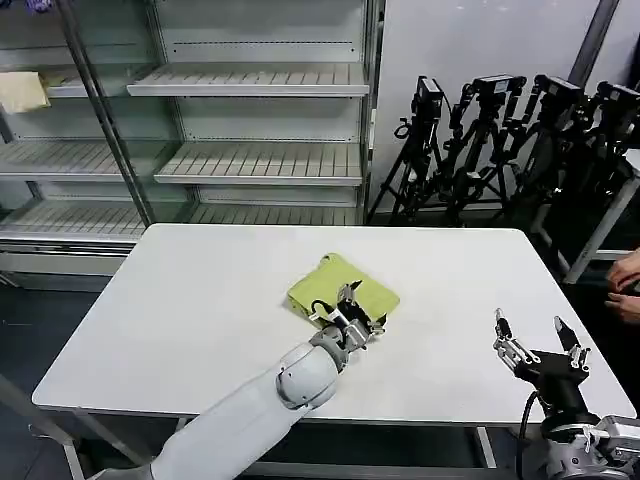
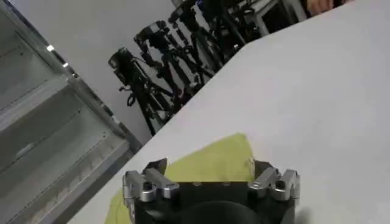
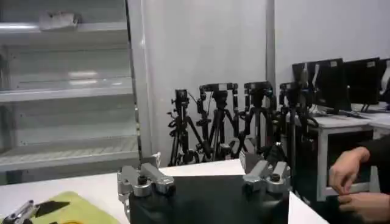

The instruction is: Fold and organize the clothes.

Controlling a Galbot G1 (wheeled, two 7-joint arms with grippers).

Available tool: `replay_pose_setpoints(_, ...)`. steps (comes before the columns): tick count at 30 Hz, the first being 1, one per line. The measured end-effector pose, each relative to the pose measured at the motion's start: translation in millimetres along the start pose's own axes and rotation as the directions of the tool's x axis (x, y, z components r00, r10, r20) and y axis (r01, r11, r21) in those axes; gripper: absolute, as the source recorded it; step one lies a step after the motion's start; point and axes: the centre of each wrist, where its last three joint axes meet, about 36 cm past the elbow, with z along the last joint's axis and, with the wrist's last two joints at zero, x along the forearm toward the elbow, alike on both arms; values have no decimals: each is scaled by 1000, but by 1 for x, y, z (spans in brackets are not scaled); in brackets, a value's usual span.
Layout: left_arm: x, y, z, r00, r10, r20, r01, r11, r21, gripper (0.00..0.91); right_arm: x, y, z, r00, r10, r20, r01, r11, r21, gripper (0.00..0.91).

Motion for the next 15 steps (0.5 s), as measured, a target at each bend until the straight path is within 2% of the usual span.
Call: replay_pose_setpoints(15, -54, 9, -23, 999, -12, -38, 13, 999, 33, 907, 3, -5, -2, 1000, 8, -1, -8, 1000, 1, 907)
